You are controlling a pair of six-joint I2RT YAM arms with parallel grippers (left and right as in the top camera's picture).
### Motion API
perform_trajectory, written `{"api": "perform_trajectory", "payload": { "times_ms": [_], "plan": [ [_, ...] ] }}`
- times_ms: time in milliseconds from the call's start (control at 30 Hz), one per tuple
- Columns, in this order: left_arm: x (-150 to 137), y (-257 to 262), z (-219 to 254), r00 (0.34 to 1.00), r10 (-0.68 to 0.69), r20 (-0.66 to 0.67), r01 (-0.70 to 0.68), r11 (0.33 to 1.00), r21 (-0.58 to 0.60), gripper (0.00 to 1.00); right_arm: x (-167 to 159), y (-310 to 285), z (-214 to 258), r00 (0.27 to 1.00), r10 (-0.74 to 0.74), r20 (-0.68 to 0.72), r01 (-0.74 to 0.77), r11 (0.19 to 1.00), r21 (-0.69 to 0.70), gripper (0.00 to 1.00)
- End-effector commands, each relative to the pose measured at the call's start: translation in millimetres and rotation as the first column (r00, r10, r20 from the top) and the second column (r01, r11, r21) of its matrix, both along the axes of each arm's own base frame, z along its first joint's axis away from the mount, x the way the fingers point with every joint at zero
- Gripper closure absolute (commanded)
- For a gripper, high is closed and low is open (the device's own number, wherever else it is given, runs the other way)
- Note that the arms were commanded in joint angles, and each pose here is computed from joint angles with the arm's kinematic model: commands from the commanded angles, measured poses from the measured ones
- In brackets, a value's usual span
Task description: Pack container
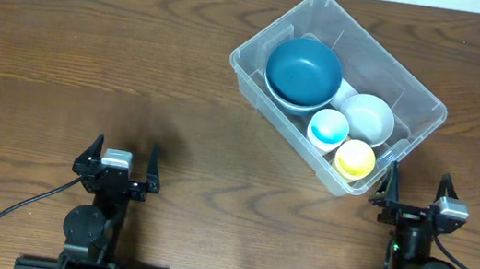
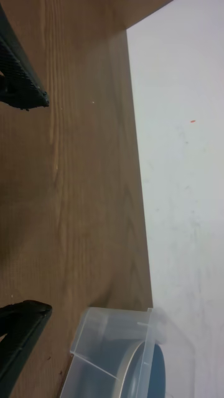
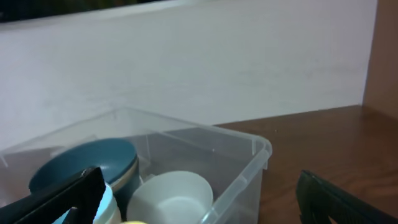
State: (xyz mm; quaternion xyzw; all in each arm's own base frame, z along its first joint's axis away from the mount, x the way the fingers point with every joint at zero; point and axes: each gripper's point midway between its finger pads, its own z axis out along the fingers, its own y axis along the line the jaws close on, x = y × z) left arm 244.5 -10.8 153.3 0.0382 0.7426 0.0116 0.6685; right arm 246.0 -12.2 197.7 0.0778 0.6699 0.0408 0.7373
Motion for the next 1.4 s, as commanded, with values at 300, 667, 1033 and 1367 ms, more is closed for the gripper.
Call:
{"api": "perform_trajectory", "payload": {
  "times_ms": [300,667,1033,1367],
  "plan": [
    [-0.7,3.4,-17.1,0.999,0.016,-0.05,-0.015,1.0,0.015,0.02,0.2,6.0,-40.7,0.985,0.015,-0.171,-0.041,0.988,-0.147,0.01],
    [-0.7,3.4,-17.0,0.999,0.016,-0.05,-0.015,1.0,0.015,0.02,0.2,6.0,-40.7,0.985,0.014,-0.171,-0.042,0.986,-0.159,0.01],
    [-0.7,3.4,-17.1,0.999,0.016,-0.05,-0.015,1.0,0.015,0.02,0.2,6.0,-40.7,0.985,0.014,-0.171,-0.042,0.986,-0.159,0.01],
    [-0.7,3.4,-17.0,0.999,0.016,-0.05,-0.015,1.0,0.015,0.02,0.2,6.0,-40.7,0.985,0.014,-0.171,-0.042,0.986,-0.159,0.01]
  ]
}}
